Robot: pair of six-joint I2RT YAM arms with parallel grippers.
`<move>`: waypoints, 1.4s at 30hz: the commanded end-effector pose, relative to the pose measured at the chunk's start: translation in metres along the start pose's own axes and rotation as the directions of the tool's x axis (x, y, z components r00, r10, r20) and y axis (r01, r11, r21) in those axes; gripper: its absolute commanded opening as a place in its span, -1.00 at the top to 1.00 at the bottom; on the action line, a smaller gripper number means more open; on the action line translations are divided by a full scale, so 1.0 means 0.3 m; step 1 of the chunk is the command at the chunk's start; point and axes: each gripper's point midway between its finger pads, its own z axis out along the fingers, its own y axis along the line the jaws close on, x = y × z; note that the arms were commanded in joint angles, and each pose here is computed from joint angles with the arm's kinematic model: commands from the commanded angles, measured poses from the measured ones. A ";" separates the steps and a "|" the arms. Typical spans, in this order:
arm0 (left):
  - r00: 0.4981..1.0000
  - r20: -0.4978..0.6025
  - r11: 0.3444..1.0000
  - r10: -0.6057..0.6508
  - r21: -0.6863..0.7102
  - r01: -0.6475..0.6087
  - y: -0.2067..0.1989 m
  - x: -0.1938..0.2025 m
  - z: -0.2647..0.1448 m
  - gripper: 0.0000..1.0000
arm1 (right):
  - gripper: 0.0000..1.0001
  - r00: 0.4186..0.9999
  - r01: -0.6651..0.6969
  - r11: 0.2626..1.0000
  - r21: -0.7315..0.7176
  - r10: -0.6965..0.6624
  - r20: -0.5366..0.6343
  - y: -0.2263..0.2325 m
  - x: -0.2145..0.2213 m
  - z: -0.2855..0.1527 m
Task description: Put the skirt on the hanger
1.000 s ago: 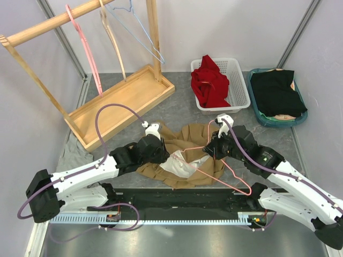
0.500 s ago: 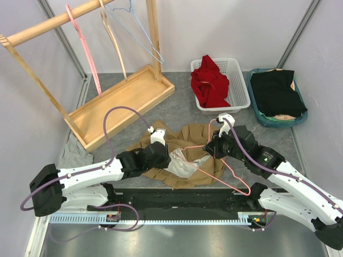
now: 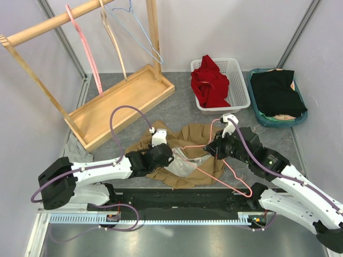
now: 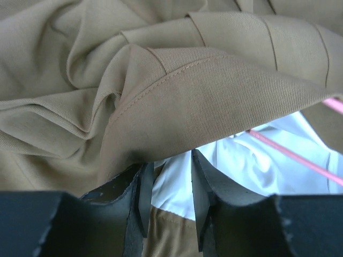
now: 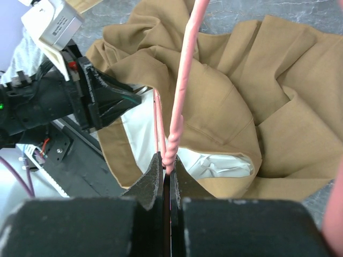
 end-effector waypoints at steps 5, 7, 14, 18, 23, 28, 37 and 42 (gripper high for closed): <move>0.995 0.100 1.000 -0.030 -0.001 0.030 -0.025 -0.066 0.025 0.24 | 1.00 0.999 -0.037 0.999 -0.036 0.038 0.008 0.014 0.018 -0.008; 0.996 0.089 1.000 -0.024 0.003 0.023 -0.029 -0.056 0.032 0.31 | 1.00 0.999 -0.041 0.999 -0.034 0.041 -0.003 0.009 0.033 -0.009; 0.998 0.061 1.000 -0.005 -0.024 0.007 -0.016 -0.019 0.056 0.43 | 1.00 0.999 -0.050 0.998 -0.033 0.049 -0.015 0.001 0.057 -0.018; 0.999 0.053 0.998 -0.013 -0.054 0.016 0.000 -0.012 0.060 0.69 | 1.00 0.999 -0.050 0.998 -0.029 0.049 -0.015 -0.001 0.058 -0.023; 0.997 0.068 0.999 -0.028 -0.040 0.030 -0.008 -0.038 0.037 0.88 | 1.00 0.999 -0.052 0.998 -0.024 0.051 -0.017 -0.006 0.062 -0.026; 0.996 0.081 0.999 -0.036 -0.018 0.038 -0.011 -0.059 0.011 0.92 | 1.00 0.998 -0.053 0.998 -0.019 0.052 -0.022 -0.010 0.069 -0.025; 0.996 0.079 0.999 -0.050 0.002 0.050 -0.004 -0.054 -0.010 0.97 | 1.00 0.998 -0.057 0.998 -0.017 0.056 -0.022 -0.013 0.073 -0.026; 0.997 0.065 0.999 -0.048 0.009 0.047 -0.011 -0.045 -0.007 0.97 | 1.00 0.998 -0.057 0.998 -0.021 0.056 -0.023 -0.011 0.073 -0.029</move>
